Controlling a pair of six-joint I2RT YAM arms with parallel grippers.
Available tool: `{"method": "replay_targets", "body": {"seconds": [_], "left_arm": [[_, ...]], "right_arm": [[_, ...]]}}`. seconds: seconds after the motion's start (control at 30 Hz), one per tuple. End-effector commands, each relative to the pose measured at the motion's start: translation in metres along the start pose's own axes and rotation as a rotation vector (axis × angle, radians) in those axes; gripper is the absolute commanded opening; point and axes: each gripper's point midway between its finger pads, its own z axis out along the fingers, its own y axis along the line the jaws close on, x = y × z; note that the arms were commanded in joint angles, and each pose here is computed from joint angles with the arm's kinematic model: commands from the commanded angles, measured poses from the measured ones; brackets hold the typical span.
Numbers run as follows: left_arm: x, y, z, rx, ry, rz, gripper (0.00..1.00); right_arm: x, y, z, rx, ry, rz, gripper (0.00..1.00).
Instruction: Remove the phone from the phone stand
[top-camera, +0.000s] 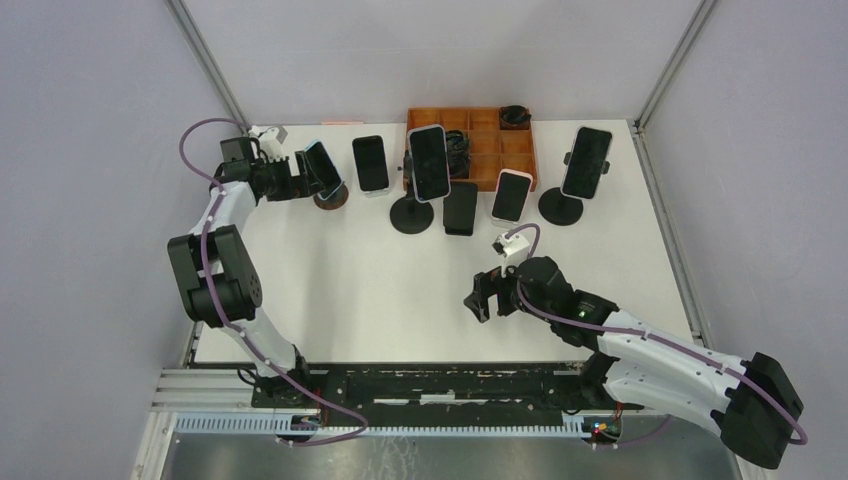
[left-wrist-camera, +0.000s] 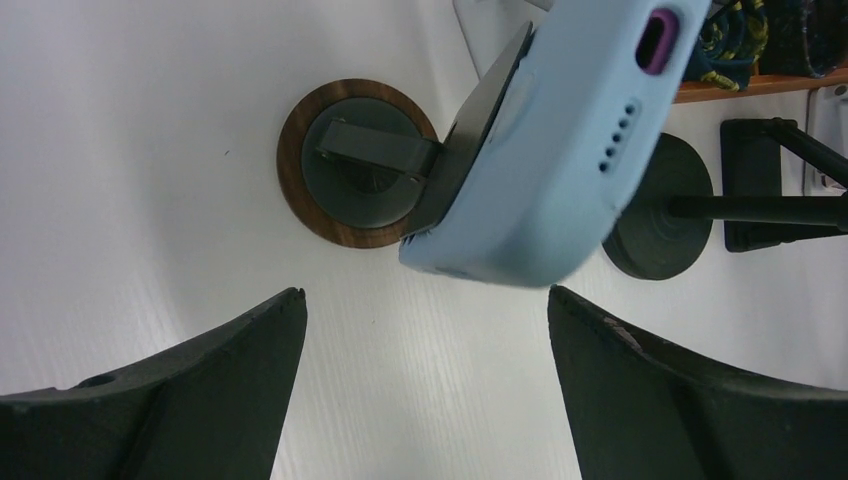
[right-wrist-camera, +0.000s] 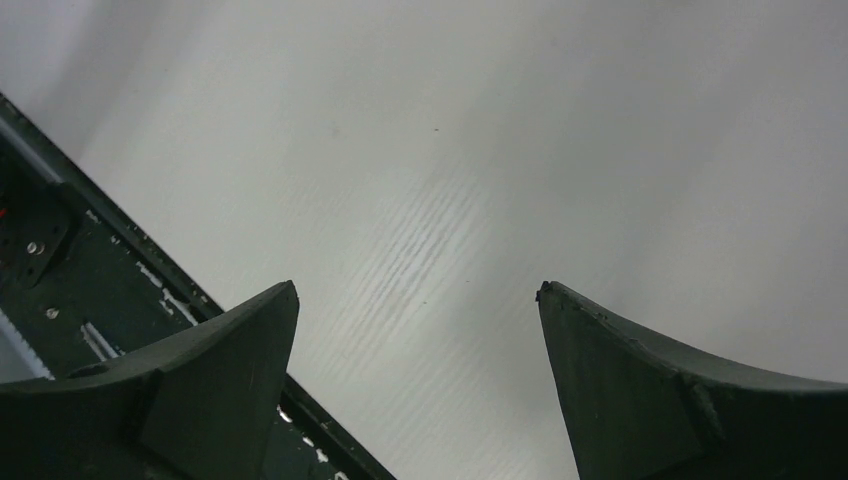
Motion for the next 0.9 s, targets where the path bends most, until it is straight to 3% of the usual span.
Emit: {"method": "replay_targets", "body": {"seconds": [0.0,0.47,0.73,0.87], "left_arm": [[-0.038,-0.012,0.012,0.102,-0.108,0.042,0.94],[-0.026,-0.024,0.054,0.294,-0.098,0.05,0.76],[-0.037,-0.027,0.06,0.272,-0.133,0.103,0.53],[-0.035,-0.026,0.063,0.256,-0.131,0.136,0.35]], "right_arm": [[-0.035,0.041,-0.003,-0.168,-0.083,-0.067,0.96],[-0.039,0.066,0.002,-0.259,-0.094,-0.111,0.94],[-0.031,0.071,0.005,-0.283,-0.076,-0.122,0.93],[-0.03,0.071,0.006,-0.284,-0.076,-0.123,0.92]]}}
